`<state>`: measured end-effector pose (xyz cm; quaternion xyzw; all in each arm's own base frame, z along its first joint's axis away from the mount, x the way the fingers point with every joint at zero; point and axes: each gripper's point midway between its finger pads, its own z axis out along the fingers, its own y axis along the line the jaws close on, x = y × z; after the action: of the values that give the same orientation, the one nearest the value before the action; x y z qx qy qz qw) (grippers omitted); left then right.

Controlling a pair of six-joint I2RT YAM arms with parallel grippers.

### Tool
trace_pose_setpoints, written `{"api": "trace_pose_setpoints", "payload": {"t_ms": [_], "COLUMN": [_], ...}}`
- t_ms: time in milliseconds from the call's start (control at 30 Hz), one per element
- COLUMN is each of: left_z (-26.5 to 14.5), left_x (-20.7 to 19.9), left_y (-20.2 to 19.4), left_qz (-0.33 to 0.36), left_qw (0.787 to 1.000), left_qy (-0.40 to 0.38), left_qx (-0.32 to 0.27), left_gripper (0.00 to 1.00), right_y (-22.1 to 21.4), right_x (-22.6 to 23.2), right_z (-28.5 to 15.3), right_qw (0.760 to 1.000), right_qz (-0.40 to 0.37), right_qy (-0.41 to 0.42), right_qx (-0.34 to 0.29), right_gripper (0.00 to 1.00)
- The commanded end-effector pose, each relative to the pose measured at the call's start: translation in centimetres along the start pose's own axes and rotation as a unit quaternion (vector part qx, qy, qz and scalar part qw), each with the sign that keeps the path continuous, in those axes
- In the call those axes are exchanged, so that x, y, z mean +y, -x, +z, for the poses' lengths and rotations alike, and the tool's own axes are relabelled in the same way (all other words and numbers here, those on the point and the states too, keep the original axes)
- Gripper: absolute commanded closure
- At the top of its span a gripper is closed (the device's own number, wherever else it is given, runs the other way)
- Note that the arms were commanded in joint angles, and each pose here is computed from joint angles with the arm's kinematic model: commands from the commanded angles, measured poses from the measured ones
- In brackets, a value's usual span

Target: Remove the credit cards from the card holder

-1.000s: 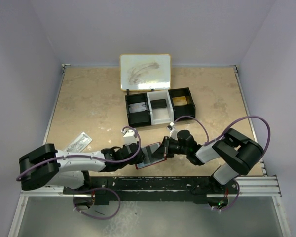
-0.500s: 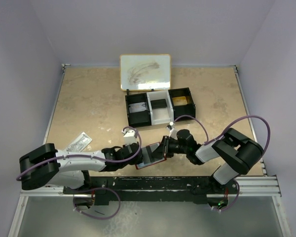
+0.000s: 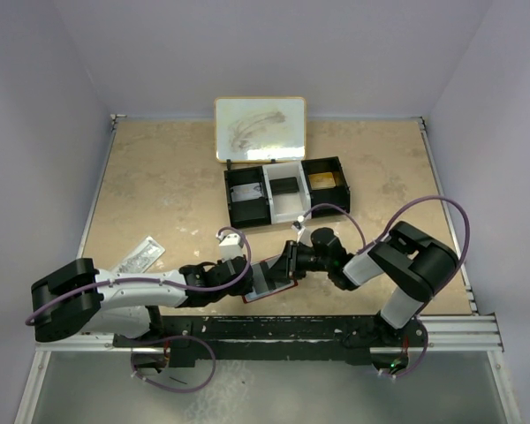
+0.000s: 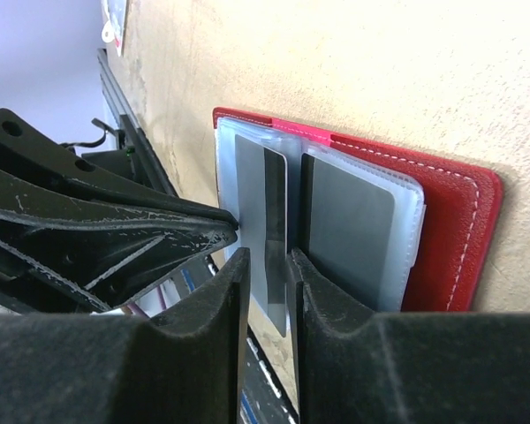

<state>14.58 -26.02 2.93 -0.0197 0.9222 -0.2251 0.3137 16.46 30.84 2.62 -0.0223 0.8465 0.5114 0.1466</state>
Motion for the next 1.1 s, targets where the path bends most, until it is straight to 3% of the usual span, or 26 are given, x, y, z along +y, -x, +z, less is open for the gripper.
{"api": "trace_pose_setpoints", "payload": {"t_ms": [0, 167, 333, 433, 800, 1067], "left_z": [0.1, 0.2, 0.2, 0.1, 0.2, 0.5], "left_x": [0.4, 0.5, 0.6, 0.6, 0.6, 0.6], "left_y": [-0.3, -0.3, -0.3, -0.3, -0.3, -0.6], "left_qz": [0.007, 0.007, 0.007, 0.005, 0.005, 0.007], "left_qw": [1.0, 1.0, 1.0, 1.0, 1.0, 1.0], "left_qy": [0.005, 0.007, 0.009, 0.01, 0.01, 0.01], "left_qx": [-0.002, -0.001, -0.001, -0.002, -0.002, 0.002], "left_gripper": [0.96, 0.97, 0.97, 0.97, 0.97, 0.97], "right_y": [1.2, 1.1, 0.7, 0.5, 0.7, 1.1], "right_x": [1.9, 2.4, 2.4, 2.3, 0.8, 1.1], "right_z": [0.3, 0.0, 0.1, -0.4, -1.6, -0.6], "right_qw": [0.999, 0.998, 0.997, 0.998, 0.999, 0.999], "right_qz": [-0.032, -0.037, -0.035, -0.02, -0.008, -0.03], "right_qy": [0.04, 0.057, 0.064, 0.062, 0.021, 0.028], "right_qx": [-0.013, -0.018, -0.009, -0.015, -0.043, -0.033], "right_gripper": [0.71, 0.73, 0.93, 0.97, 0.95, 0.83]}}
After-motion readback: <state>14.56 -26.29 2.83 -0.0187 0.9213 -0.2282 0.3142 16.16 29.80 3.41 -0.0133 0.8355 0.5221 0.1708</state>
